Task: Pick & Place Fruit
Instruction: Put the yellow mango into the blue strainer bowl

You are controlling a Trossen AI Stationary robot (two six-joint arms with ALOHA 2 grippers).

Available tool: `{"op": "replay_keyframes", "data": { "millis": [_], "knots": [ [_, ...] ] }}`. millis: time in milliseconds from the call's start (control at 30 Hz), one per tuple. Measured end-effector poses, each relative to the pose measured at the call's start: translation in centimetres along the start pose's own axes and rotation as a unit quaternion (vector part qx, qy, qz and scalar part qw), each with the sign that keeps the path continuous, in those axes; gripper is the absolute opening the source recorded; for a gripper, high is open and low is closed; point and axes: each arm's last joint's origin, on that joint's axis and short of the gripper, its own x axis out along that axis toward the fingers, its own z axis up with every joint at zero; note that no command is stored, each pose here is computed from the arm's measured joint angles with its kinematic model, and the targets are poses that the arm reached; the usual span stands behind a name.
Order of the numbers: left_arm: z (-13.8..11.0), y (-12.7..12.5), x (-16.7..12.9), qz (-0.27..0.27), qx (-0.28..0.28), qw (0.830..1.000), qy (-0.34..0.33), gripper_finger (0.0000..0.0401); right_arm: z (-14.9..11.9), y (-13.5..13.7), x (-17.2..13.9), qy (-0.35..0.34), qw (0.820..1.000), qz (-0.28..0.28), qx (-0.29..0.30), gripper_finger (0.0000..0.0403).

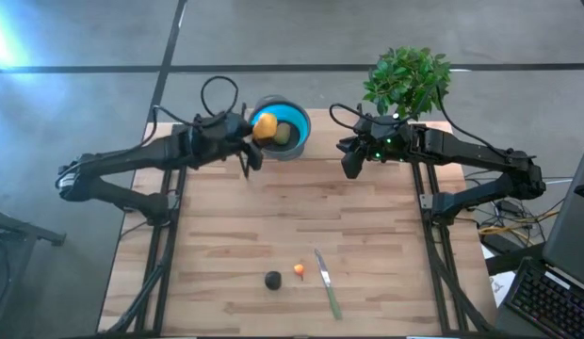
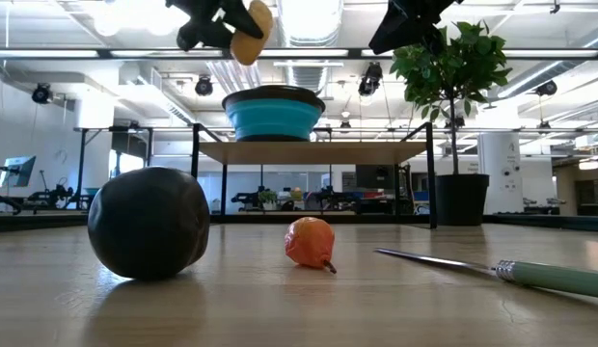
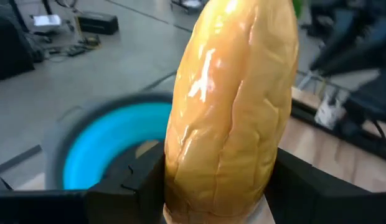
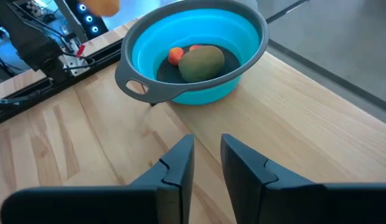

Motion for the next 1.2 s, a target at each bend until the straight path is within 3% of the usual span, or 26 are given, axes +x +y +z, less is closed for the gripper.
{"op": "replay_keyframes", "data": {
  "millis": [167, 533, 867, 1200],
  "knots": [
    [0.4, 0.9, 1.3, 0.023, -0.024, 0.999, -0.021, 0.0218, 0.0, 0.0, 0.0, 0.0, 1.0, 0.0, 0.0, 0.0094],
    [-0.5, 2.7, 5.8, 0.083, -0.073, 0.994, 0.02, 0.0218, 0.0, 0.0, 0.0, 0.0, 1.0, 0.0, -0.011, 0.012],
    [1.3, 3.6, 7.4, 0.147, -0.069, 0.975, 0.152, 0.0218, 0.0, 0.0, 0.0, -0.001, 1.0, -0.001, -0.013, 0.0138],
    [1.9, 3.2, 9.2, 0.157, -0.054, 0.963, 0.211, 0.0218, 0.0, 0.0, 0.0, -0.001, 1.0, -0.001, -0.013, 0.0151]
  ]
}}
